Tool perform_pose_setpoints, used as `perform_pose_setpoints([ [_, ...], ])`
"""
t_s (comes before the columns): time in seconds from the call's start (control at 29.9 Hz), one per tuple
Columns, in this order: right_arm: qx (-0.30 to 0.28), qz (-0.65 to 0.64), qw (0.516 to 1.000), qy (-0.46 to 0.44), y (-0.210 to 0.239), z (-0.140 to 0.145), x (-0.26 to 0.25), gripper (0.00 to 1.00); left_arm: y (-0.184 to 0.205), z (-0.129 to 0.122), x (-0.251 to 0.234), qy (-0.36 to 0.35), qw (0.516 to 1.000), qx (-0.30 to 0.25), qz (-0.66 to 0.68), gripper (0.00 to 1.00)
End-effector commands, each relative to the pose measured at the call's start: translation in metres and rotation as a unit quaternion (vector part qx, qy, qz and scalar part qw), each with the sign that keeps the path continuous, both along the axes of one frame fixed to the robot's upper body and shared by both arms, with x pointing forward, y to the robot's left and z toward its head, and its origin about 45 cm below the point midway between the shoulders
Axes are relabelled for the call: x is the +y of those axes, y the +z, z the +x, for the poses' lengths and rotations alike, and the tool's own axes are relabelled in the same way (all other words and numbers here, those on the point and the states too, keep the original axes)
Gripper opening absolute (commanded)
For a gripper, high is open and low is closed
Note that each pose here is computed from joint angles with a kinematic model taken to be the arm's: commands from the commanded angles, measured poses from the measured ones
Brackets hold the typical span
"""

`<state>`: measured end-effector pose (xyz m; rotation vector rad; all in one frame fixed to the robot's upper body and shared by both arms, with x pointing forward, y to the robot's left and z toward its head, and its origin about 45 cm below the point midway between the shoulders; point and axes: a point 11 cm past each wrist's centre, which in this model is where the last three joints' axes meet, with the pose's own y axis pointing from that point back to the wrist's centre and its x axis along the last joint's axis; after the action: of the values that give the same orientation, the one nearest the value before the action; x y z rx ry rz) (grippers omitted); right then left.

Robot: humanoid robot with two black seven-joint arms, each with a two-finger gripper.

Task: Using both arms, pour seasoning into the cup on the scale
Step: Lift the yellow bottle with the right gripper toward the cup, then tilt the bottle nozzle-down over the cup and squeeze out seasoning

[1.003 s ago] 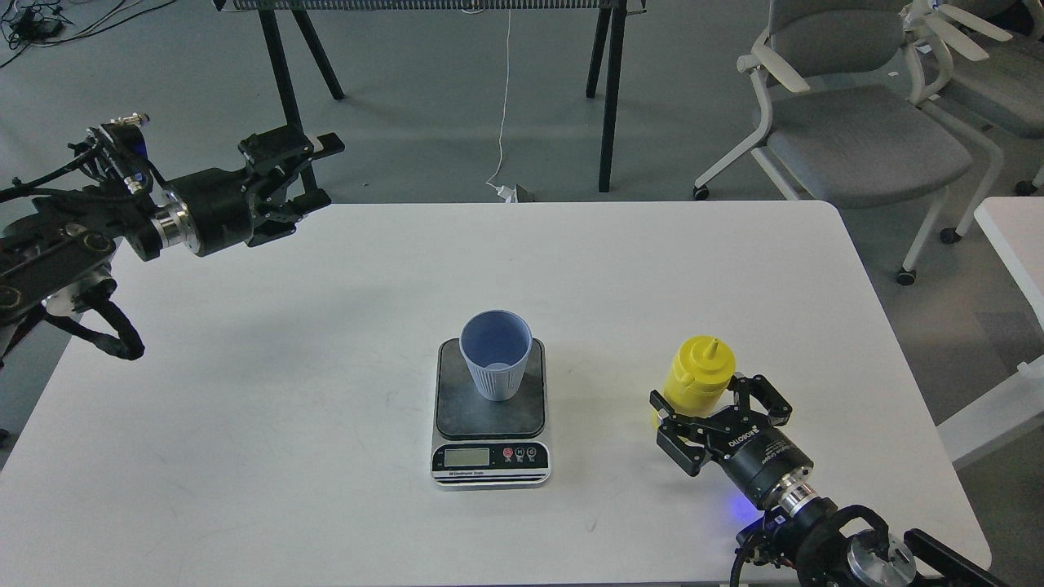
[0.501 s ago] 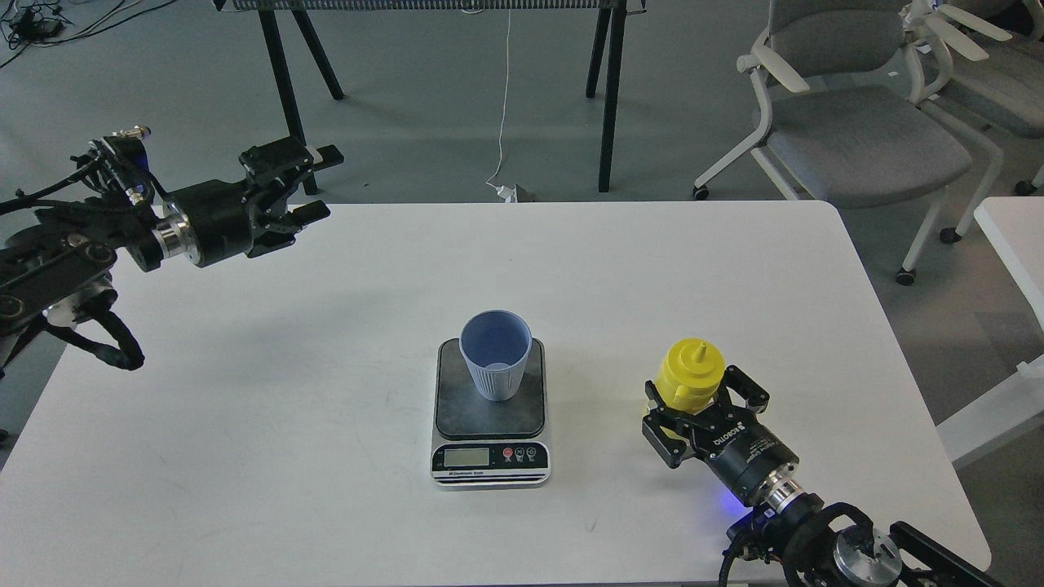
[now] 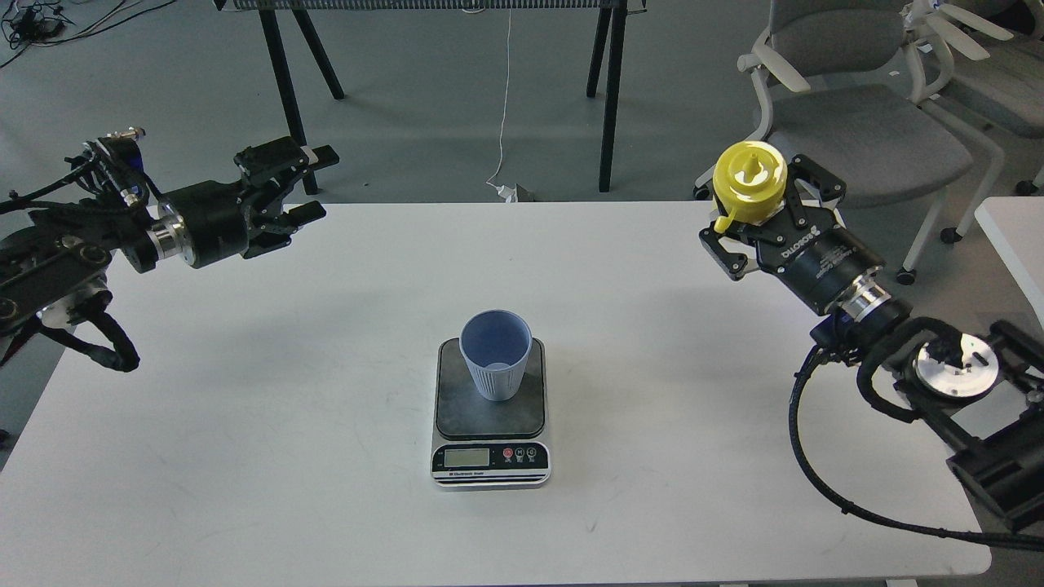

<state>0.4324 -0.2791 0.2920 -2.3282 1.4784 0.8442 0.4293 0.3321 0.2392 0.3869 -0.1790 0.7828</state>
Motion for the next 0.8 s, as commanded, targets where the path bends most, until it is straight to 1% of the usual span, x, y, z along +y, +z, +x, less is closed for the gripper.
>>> perform_pose_setpoints([
  [0.0, -0.065, -0.159, 0.985, 0.004, 0.042, 0.026, 0.029, 0.02, -0.001, 0.0, -0.003, -0.002, 1.0, 0.0, -0.002, 0.99],
  [0.13, -0.124, -0.294, 0.948, 0.004, 0.062, 0.037, 0.057, 0.02, 0.0, 0.0, -0.004, -0.004, 1.0, 0.0, -0.003, 0.99],
  [0.3, -0.181, -0.385, 0.903, 0.062, 0.057, 0.036, 0.12, 0.02, 0.0, 0.001, -0.003, -0.002, 1.0, 0.0, -0.002, 0.99],
  [0.4, -0.207, -0.445, 0.866, 0.095, 0.047, 0.034, 0.142, 0.02, -0.001, 0.0, -0.003, -0.003, 1.0, 0.0, -0.002, 0.99],
  [0.53, -0.215, -0.488, 0.836, 0.126, 0.027, 0.03, 0.16, 0.02, -0.002, 0.0, -0.004, -0.003, 1.0, 0.002, -0.002, 0.99],
  [0.64, -0.233, -0.506, 0.817, 0.15, 0.012, 0.02, 0.187, 0.02, -0.001, 0.001, -0.004, -0.002, 1.0, 0.0, -0.003, 0.99],
  [0.77, -0.238, -0.54, 0.788, 0.176, -0.01, 0.013, 0.193, 0.02, 0.0, 0.001, -0.002, -0.001, 1.0, 0.0, -0.002, 0.99],
])
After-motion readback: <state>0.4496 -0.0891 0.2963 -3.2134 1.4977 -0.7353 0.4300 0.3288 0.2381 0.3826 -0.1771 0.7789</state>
